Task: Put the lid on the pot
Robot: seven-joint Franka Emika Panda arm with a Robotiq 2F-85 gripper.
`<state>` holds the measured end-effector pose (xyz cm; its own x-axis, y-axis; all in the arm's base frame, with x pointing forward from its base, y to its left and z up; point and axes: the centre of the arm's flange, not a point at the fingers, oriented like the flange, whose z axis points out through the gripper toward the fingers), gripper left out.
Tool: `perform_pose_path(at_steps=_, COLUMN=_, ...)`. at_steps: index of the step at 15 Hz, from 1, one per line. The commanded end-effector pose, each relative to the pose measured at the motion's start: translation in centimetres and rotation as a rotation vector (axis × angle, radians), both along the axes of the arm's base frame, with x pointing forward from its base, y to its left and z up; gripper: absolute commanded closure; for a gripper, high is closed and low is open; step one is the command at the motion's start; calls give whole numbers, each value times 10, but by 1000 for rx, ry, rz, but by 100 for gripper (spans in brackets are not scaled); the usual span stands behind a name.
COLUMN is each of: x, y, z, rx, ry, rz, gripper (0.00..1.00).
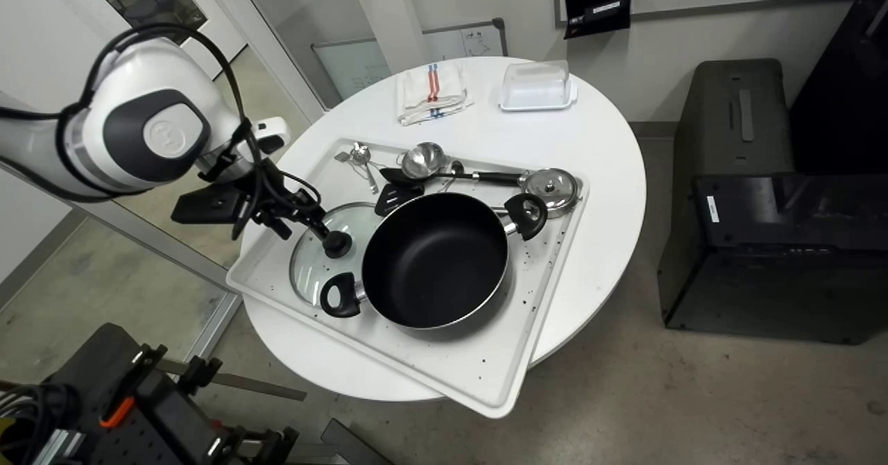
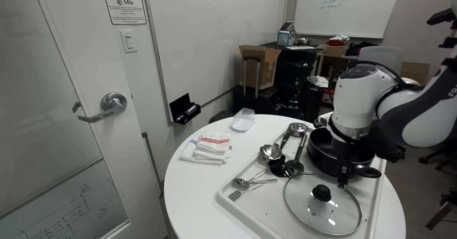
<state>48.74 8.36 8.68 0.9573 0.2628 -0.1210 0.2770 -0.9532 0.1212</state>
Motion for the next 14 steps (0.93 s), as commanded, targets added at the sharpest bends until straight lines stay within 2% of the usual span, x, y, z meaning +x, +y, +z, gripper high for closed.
perform_pose_path(at_steps=1, x=29, y=9, z=-35, rx=-15, ry=-10, rz=4, gripper=0)
perform_pose_path(at_steps=8, x=56, y=28, z=-71, rx=-23, ry=-1, rz=22, gripper=0)
perform_pose_path(at_steps=14, x=64, y=39, z=-81, rx=-22, ry=15, rz=22, gripper=0)
